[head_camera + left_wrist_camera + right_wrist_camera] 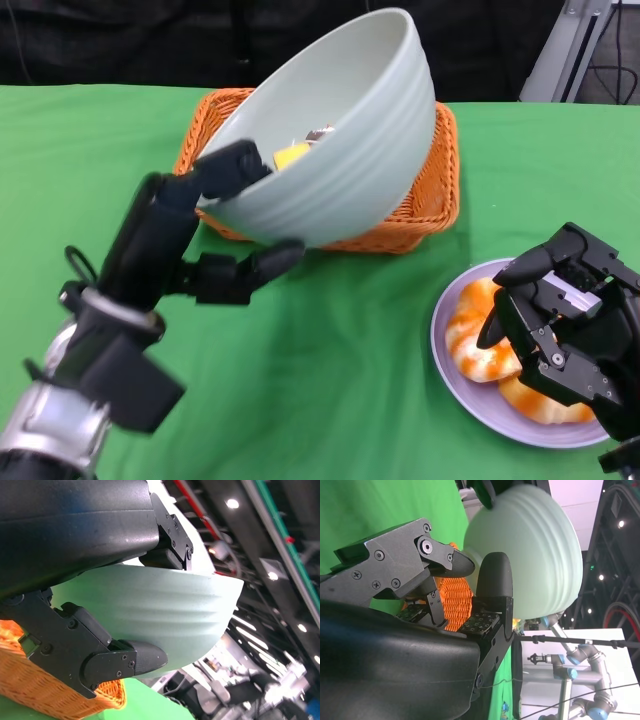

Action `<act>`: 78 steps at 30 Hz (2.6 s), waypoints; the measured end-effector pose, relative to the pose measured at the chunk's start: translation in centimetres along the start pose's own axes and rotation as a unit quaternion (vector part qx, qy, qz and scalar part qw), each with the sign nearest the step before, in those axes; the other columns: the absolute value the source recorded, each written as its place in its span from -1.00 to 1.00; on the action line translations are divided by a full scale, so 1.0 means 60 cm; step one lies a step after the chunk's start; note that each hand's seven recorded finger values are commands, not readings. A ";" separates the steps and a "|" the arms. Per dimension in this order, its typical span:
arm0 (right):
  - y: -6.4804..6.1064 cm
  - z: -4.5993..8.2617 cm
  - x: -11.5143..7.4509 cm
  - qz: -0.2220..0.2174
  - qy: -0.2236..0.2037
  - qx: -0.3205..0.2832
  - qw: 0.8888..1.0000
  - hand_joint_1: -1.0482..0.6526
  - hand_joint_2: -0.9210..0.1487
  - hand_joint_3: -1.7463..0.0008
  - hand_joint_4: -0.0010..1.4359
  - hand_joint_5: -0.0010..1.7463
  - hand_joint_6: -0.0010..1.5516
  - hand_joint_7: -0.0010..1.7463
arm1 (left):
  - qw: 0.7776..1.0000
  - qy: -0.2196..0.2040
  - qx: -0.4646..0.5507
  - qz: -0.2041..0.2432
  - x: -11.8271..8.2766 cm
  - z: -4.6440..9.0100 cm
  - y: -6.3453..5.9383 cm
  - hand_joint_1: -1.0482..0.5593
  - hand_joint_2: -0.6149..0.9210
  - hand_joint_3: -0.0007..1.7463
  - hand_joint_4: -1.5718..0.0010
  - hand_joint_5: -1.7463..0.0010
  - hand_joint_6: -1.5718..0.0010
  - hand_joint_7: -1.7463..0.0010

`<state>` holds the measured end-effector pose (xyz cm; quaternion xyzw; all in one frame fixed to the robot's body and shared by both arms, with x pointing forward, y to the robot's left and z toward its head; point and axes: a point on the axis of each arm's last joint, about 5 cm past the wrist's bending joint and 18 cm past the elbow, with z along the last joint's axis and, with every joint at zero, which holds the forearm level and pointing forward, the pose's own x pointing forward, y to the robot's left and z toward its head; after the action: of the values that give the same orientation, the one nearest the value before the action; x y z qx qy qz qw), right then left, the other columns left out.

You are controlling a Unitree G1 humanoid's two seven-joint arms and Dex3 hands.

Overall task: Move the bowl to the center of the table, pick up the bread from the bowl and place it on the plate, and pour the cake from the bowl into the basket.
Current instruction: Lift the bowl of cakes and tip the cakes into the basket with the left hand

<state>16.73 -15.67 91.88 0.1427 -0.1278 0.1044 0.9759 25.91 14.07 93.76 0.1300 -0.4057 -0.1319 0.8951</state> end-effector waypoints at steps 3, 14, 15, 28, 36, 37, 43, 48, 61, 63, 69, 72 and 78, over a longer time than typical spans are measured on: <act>0.002 -0.002 0.000 0.002 0.002 0.002 1.000 0.09 -0.47 -0.01 -0.01 0.86 -0.14 0.46 | 0.999 0.017 -0.026 0.011 0.029 -0.004 -0.006 -0.08 0.72 -0.02 -0.11 -1.00 0.09 -0.71; 0.004 -0.009 -0.002 0.016 0.004 0.012 1.000 0.06 -0.42 -0.06 -0.02 0.89 -0.17 0.52 | 0.989 0.081 -0.113 0.045 0.118 -0.013 -0.021 -0.09 0.71 -0.05 -0.06 -1.00 0.09 -0.75; 0.004 -0.009 -0.002 0.016 0.004 0.012 1.000 0.07 -0.43 -0.06 -0.03 0.89 -0.17 0.52 | 0.988 0.085 -0.117 0.046 0.122 -0.014 -0.022 -0.08 0.68 0.00 -0.06 -1.00 0.10 -0.77; 0.006 -0.011 -0.003 0.017 0.010 0.016 1.000 0.10 -0.45 -0.05 -0.05 0.90 -0.17 0.51 | 0.957 0.158 -0.229 0.077 0.162 -0.025 -0.054 -0.12 0.57 0.12 -0.03 -1.00 0.12 -0.83; 0.005 -0.013 -0.003 0.016 0.012 0.012 1.000 0.10 -0.47 -0.04 -0.06 0.91 -0.18 0.53 | 0.915 0.214 -0.334 0.077 0.161 -0.031 -0.076 -0.05 0.58 0.15 -0.10 -1.00 0.07 -0.87; 0.005 -0.014 -0.003 0.016 0.012 0.012 1.000 0.10 -0.48 -0.04 -0.06 0.91 -0.18 0.53 | 0.910 0.220 -0.342 0.077 0.162 -0.032 -0.078 -0.04 0.56 0.18 -0.12 -1.00 0.05 -0.87; 0.004 -0.016 -0.004 0.015 0.011 0.011 1.000 0.11 -0.44 -0.09 -0.05 0.92 -0.19 0.54 | 0.865 0.262 -0.418 0.091 0.166 -0.031 -0.097 0.13 0.42 0.46 -0.15 -1.00 0.00 -0.84; 0.004 -0.016 -0.005 0.016 0.011 0.012 1.000 0.11 -0.42 -0.10 -0.06 0.93 -0.19 0.55 | 0.838 0.291 -0.448 0.107 0.164 -0.032 -0.110 0.12 0.54 0.33 -0.09 -1.00 0.16 -0.98; 0.004 -0.017 -0.007 0.017 0.013 0.016 1.000 0.11 -0.44 -0.08 -0.05 0.93 -0.18 0.54 | 0.797 0.341 -0.490 0.092 0.164 -0.049 -0.128 0.07 0.56 0.32 -0.10 -1.00 0.06 -0.92; 0.003 -0.017 -0.008 0.016 0.013 0.016 1.000 0.11 -0.45 -0.08 -0.05 0.93 -0.18 0.54 | 0.793 0.344 -0.496 0.088 0.166 -0.050 -0.129 0.07 0.56 0.33 -0.10 -1.00 0.05 -0.92; 0.003 -0.017 -0.009 0.018 0.013 0.016 1.000 0.12 -0.43 -0.11 -0.04 0.92 -0.17 0.53 | 0.772 0.347 -0.526 0.086 0.169 -0.053 -0.129 0.07 0.55 0.36 -0.13 -1.00 0.01 -0.88; 0.003 -0.017 -0.009 0.019 0.013 0.016 1.000 0.12 -0.42 -0.12 -0.04 0.92 -0.18 0.53 | 0.749 0.345 -0.559 0.094 0.169 -0.054 -0.127 0.07 0.53 0.38 -0.13 -1.00 0.00 -0.86; 0.003 -0.016 -0.009 0.019 0.010 0.015 1.000 0.13 -0.39 -0.15 -0.03 0.92 -0.17 0.54 | 0.676 0.353 -0.636 0.117 0.170 -0.056 -0.126 0.01 0.48 0.37 -0.16 -1.00 0.04 -0.88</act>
<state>16.42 -15.30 90.87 0.1534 -0.1193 0.1263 0.9728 33.95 3.93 96.13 -0.4825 0.1104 -0.1965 0.8464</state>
